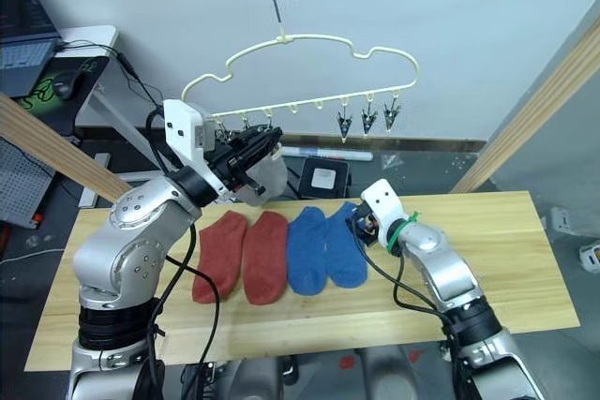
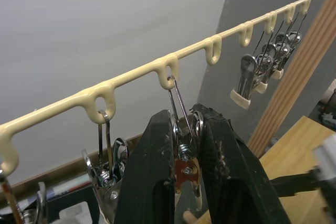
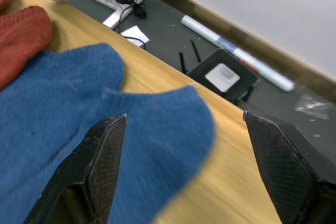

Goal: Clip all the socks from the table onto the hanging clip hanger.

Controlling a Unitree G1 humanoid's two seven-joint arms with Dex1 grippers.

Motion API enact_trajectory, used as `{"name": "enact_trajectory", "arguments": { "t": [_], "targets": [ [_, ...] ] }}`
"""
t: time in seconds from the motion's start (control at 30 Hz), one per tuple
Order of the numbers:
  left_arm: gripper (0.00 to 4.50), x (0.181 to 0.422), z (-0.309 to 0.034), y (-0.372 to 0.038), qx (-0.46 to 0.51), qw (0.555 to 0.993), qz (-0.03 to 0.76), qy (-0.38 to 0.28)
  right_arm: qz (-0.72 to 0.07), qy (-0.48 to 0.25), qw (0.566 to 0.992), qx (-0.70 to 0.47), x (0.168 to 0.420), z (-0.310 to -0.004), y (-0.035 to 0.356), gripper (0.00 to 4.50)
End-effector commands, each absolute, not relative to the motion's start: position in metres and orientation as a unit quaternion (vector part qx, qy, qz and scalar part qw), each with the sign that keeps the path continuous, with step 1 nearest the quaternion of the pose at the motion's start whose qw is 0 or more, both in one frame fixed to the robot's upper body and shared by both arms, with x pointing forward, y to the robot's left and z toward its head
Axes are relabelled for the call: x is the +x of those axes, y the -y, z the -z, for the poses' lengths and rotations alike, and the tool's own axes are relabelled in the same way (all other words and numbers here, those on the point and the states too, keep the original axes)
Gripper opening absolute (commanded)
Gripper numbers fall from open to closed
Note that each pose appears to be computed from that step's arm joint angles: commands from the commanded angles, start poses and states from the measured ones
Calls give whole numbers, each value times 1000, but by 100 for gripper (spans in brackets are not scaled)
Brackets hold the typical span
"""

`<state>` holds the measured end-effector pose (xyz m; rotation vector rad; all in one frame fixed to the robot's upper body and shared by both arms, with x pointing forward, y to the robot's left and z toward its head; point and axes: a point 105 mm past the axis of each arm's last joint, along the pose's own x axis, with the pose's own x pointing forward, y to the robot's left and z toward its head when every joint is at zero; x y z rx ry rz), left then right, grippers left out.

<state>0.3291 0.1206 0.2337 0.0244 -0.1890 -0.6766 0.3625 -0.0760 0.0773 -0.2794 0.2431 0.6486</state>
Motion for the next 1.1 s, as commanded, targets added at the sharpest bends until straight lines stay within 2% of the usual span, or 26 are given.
{"name": "enact_trajectory", "arguments": {
  "t": [0.03, 0.17, 0.27, 0.47, 0.57, 0.73, 0.83, 1.1],
  "targets": [
    [35, 319, -250, -118, 19, 929, 349, 118, -293, -110, 942, -123, 376, -76, 82, 372],
    [35, 318, -250, -119, 18, 928, 356, 112, -280, -133, 944, -113, 383, -61, 83, 372],
    [35, 318, -250, -120, 18, 927, 359, 110, -275, -140, 945, -106, 384, -57, 83, 315],
    [35, 319, -250, -123, 15, 925, 366, 104, -282, -143, 943, -103, 378, -54, 79, 110],
    [35, 321, -251, -125, 8, 924, 369, 101, -293, -126, 942, -106, 376, -62, 74, 10],
    [35, 323, -254, -128, -20, 919, 382, 93, -327, -83, 934, -119, 369, -87, 63, 0],
    [35, 325, -257, -131, -53, 917, 387, 84, -364, -42, 921, -133, 358, -112, 52, 0],
    [35, 326, -263, -135, -120, 905, 404, 59, -506, 113, 835, -185, 305, -188, 0, 0]
  ]
}}
